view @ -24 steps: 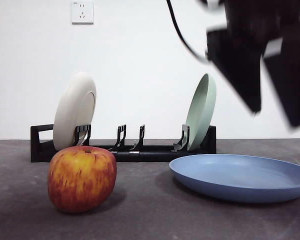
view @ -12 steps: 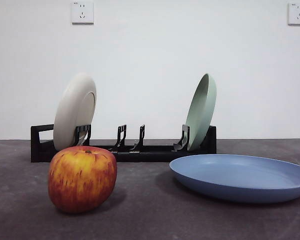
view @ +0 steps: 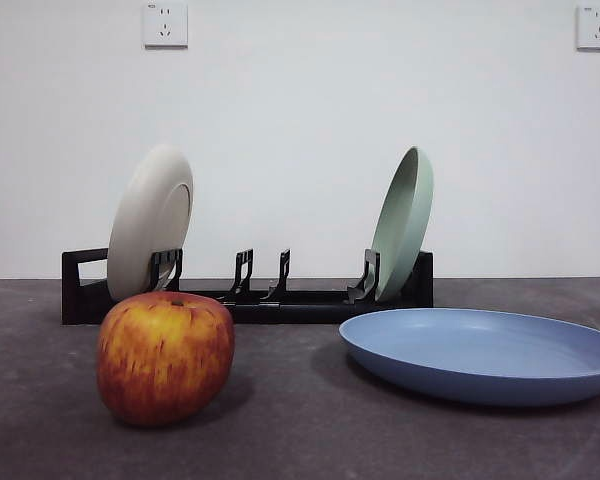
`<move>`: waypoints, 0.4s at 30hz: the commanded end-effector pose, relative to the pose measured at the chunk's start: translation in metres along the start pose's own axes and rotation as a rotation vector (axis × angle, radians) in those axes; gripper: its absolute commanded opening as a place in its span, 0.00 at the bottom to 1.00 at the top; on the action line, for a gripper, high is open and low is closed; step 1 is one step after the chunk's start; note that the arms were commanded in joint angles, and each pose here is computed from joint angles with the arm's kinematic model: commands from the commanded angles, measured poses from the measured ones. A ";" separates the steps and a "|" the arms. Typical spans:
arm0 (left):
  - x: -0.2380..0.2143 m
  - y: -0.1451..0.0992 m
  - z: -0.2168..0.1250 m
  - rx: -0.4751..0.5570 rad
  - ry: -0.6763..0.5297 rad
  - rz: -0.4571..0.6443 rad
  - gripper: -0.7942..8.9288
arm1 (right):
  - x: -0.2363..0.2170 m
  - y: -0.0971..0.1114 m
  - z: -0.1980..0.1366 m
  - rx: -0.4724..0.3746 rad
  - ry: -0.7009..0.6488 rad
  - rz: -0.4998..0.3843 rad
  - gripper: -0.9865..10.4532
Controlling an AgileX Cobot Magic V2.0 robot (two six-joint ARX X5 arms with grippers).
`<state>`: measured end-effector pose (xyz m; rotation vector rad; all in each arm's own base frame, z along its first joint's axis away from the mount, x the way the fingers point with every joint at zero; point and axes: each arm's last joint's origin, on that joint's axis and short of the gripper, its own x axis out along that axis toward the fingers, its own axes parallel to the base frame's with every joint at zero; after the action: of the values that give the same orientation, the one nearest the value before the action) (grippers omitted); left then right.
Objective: Take the blue plate from the plate rack,put the plate on the table,take the apple from the table,put the apple in the plate
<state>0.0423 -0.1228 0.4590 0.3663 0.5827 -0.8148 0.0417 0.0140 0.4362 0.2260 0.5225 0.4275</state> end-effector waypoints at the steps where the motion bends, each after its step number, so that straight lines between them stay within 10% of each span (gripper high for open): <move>1: -0.007 0.003 -0.004 -0.066 -0.022 -0.016 0.07 | 0.021 -0.005 0.014 -0.001 0.031 0.089 0.09; 12: -0.021 0.019 -0.035 -0.083 -0.067 0.064 0.07 | 0.101 0.001 0.036 -0.012 0.237 0.159 0.09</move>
<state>0.0339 -0.0816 0.4533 0.2770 0.5275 -0.7498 0.1379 0.0482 0.4246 0.2110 0.7224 0.6028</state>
